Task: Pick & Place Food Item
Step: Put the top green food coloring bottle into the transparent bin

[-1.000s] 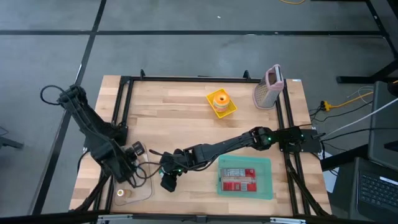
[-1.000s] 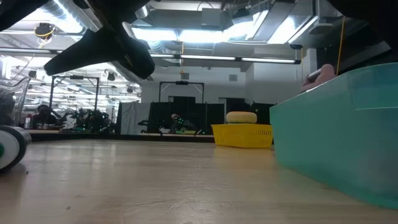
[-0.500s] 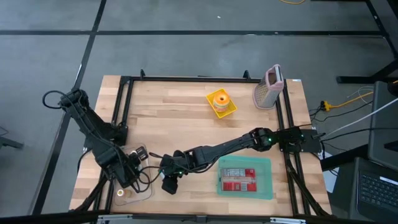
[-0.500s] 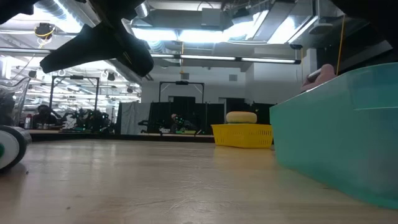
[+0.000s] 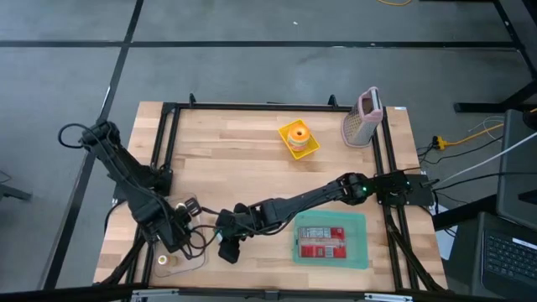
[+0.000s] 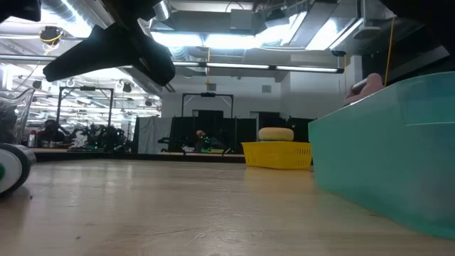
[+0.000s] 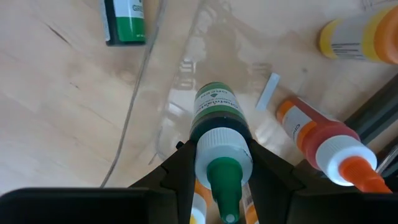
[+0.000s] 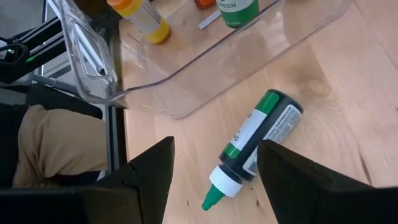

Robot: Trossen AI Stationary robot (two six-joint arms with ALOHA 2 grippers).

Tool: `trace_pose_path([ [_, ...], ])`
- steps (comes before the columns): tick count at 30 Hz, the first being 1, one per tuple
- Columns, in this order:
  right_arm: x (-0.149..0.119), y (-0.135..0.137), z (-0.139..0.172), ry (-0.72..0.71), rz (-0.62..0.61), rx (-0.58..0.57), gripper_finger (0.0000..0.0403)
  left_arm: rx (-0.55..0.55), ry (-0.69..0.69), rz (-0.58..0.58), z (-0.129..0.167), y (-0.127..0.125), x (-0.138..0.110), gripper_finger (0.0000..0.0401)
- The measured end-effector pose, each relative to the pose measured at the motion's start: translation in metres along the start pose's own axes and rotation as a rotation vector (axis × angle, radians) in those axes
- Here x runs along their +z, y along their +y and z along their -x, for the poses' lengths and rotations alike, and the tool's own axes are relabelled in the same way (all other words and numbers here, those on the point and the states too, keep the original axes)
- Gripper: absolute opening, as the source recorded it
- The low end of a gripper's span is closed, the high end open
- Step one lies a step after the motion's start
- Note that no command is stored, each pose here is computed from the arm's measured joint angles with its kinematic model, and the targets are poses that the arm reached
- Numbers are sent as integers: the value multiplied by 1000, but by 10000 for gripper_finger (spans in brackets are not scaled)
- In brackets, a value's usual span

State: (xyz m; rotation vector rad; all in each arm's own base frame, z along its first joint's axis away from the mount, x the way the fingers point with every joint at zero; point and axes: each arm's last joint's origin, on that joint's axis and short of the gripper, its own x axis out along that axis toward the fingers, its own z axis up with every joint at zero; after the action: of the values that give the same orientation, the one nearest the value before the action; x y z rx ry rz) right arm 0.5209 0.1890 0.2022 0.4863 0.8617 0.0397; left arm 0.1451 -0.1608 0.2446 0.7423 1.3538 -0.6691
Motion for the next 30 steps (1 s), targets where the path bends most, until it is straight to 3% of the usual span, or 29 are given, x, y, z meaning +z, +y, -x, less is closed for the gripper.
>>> trace_pose_path([
  [15,-5,6,0,-8,10,-4,227,-36,50,7,-27,-2,1,114],
  [30,-4,6,0,-16,11,-7,227,-39,35,2,-27,-2,3,116],
])
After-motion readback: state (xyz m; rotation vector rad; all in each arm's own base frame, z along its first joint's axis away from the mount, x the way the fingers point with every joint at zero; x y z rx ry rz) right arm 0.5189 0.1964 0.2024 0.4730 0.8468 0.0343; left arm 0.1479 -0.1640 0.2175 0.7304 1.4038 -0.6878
